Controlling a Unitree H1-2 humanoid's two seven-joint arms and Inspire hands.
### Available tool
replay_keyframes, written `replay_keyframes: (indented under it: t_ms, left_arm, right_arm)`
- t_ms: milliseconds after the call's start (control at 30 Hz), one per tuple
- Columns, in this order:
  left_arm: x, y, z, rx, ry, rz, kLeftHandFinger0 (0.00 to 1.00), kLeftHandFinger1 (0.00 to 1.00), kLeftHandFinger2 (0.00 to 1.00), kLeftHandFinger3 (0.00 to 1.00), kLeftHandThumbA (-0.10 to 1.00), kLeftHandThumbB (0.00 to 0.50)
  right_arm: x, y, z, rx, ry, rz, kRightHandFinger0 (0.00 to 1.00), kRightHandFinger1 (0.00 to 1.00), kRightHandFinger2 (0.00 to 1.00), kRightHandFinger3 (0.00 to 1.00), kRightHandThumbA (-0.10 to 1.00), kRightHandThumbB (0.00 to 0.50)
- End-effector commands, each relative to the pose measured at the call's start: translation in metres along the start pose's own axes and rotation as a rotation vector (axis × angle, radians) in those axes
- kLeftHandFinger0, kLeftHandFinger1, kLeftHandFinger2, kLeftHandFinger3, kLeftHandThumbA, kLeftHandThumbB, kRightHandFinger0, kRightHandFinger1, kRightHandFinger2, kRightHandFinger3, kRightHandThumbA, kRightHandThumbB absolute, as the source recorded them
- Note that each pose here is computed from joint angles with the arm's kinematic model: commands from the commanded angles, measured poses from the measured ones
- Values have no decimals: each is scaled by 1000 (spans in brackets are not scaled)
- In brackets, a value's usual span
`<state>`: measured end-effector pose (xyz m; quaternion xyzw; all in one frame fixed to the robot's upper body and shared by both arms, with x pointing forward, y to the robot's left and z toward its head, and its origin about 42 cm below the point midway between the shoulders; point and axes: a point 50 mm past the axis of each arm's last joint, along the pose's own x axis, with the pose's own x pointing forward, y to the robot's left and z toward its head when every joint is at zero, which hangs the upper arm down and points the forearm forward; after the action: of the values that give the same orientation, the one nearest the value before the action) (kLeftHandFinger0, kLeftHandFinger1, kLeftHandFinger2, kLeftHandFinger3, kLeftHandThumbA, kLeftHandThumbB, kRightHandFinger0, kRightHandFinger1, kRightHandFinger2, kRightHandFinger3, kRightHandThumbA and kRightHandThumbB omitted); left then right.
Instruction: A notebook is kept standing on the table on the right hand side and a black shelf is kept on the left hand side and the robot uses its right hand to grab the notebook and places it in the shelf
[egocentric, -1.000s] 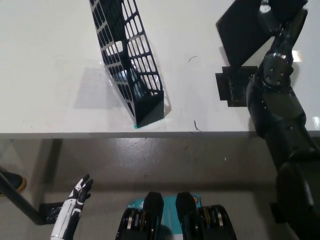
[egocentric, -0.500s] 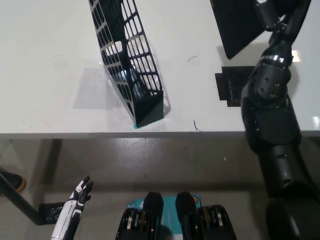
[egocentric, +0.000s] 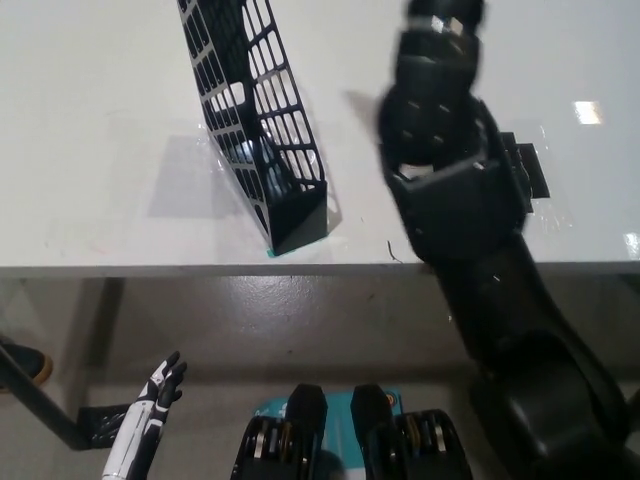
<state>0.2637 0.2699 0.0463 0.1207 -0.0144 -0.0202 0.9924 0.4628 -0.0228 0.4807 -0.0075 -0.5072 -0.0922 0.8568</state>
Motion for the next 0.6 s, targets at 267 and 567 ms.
replay_keyframes:
  t_ms: [267, 567]
  left_arm:
    - [-1, 6, 8, 26, -56, -10, 1000, 1000, 1000, 1000, 1000, 172]
    - [-3, 6, 7, 27, -48, -12, 1000, 1000, 1000, 1000, 1000, 170]
  right_arm:
    - [22, 18, 38, 4, -164, -21, 0, 36, 583, 743, -100, 89]
    - [5, 22, 17, -16, -91, -12, 0, 49, 604, 753, -100, 96]
